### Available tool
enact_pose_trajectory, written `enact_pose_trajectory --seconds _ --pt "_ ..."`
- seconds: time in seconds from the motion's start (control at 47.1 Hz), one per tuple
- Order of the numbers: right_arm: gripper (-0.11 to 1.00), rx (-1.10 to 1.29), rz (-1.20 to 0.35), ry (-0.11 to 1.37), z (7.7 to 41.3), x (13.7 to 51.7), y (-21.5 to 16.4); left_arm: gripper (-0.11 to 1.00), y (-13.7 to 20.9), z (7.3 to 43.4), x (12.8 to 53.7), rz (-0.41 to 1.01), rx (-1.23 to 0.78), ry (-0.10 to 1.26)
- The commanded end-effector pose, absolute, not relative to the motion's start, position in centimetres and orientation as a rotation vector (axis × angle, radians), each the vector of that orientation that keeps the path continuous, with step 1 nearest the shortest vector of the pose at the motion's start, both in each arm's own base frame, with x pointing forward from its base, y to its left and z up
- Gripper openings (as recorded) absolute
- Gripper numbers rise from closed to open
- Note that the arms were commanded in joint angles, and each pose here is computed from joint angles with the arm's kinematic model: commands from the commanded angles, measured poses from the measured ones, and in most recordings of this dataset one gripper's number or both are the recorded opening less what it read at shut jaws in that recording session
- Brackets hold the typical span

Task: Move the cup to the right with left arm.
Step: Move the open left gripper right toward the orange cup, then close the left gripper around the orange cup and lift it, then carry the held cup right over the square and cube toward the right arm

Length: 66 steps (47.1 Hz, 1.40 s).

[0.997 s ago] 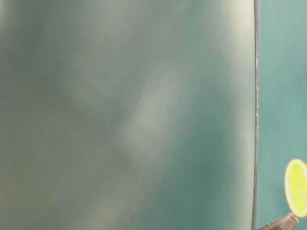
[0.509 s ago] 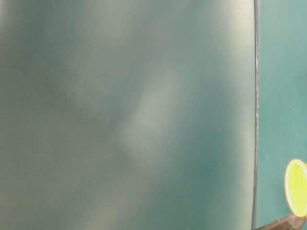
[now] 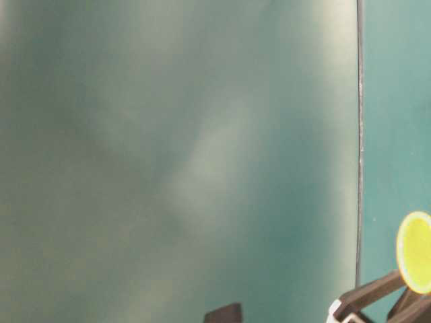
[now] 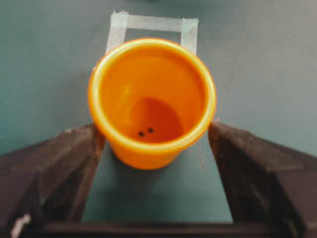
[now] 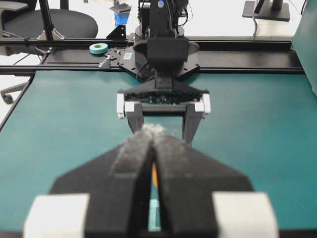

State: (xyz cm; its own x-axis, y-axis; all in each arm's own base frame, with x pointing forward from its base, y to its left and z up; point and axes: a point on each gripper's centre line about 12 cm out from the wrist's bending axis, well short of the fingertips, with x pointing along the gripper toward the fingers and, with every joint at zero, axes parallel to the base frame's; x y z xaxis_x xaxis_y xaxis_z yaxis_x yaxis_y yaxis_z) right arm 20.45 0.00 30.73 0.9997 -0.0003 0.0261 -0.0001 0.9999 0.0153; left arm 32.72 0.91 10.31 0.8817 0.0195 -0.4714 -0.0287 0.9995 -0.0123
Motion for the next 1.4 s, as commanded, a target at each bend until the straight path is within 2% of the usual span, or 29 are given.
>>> enact_pose_trajectory --seconds 0.0,0.445,0.742,1.061,1.379 --pt "-0.01 0.017 0.001 -0.061 32.1 20.6 0.0 0.79 1.2 10.9 33.7 0.031 -0.018 0.457" --pt "-0.01 0.015 0.001 -0.06 32.1 20.7 0.0 0.79 1.5 10.3 35.6 0.036 -0.015 0.437" --pt "-0.01 0.017 0.001 -0.058 32.1 20.7 0.0 0.69 1.5 10.5 35.5 0.035 -0.006 0.434" --pt "-0.01 0.034 -0.001 -0.069 32.4 20.6 0.0 0.69 1.2 13.8 35.9 0.024 0.008 0.361" --pt "-0.01 0.064 -0.005 -0.075 32.7 20.6 -0.1 0.69 0.9 16.0 37.6 0.017 0.003 0.433"
